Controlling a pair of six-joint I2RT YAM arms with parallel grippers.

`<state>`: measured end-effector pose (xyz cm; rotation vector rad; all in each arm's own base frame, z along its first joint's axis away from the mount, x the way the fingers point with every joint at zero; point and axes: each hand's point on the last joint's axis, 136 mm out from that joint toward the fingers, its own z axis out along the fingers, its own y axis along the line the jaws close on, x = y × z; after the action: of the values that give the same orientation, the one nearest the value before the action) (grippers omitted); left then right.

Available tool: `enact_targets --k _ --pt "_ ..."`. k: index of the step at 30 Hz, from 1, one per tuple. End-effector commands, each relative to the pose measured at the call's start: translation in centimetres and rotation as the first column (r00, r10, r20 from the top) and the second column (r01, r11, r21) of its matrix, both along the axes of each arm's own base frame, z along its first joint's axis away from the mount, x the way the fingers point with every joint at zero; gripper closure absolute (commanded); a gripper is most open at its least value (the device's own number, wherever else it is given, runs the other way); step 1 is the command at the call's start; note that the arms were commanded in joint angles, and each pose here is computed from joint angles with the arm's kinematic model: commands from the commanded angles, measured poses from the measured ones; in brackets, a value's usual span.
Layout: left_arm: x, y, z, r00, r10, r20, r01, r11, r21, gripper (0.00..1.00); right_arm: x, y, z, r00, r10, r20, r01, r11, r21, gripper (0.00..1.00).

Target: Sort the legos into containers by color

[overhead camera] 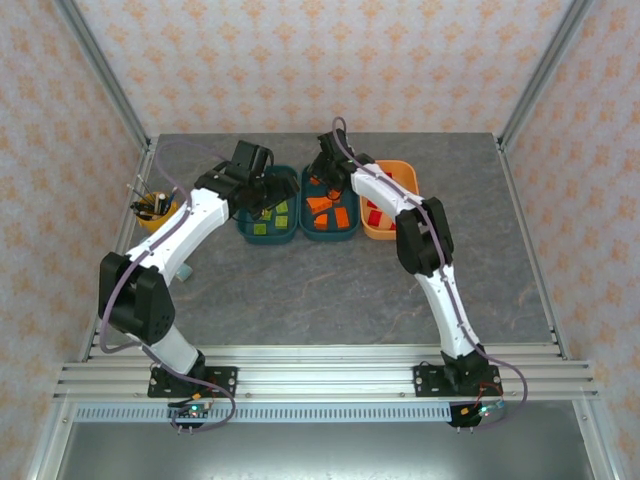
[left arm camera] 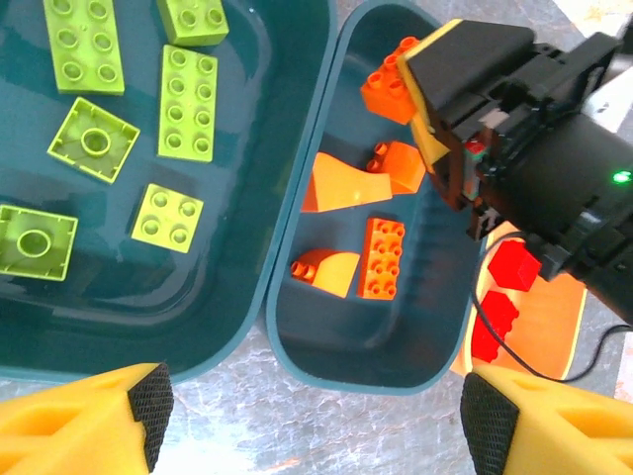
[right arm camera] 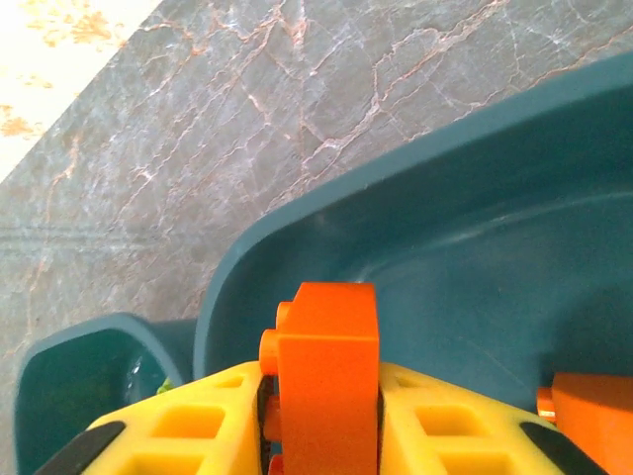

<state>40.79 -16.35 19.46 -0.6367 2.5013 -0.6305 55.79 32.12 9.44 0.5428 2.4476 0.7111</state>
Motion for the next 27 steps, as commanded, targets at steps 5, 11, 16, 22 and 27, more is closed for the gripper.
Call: enact_targets --k 5,11,16,22,27 --pt "1.0 -0.1 2.1 0.998 -0.03 0.052 0.029 0.999 0.014 0.2 0.5 -1.6 0.9 0.998 -0.053 -0.017 0.052 0.998 -0.035 0.52" --pt "-0.1 1.3 3.2 0.998 -0.019 0.055 0.014 0.997 0.074 0.2 -0.8 -3.2 6.8 0.996 -0.045 0.074 0.05 0.996 -0.069 0.48" --pt "-2.9 3.3 3.7 0.999 -0.019 0.034 0.014 0.988 0.151 0.19 -4.7 -7.0 12.9 0.975 -0.048 0.215 0.076 0.989 -0.125 0.48" --pt "-7.5 5.4 3.7 1.0 -0.027 0.003 0.026 0.978 0.206 0.19 -13.6 -13.0 15.6 0.957 0.047 0.286 0.036 0.96 -0.279 0.41" --pt "-11.4 6.8 3.7 0.999 -0.052 -0.01 0.053 0.973 0.226 0.18 -22.8 -19.2 14.9 0.962 0.091 0.256 0.018 0.919 -0.393 0.28"
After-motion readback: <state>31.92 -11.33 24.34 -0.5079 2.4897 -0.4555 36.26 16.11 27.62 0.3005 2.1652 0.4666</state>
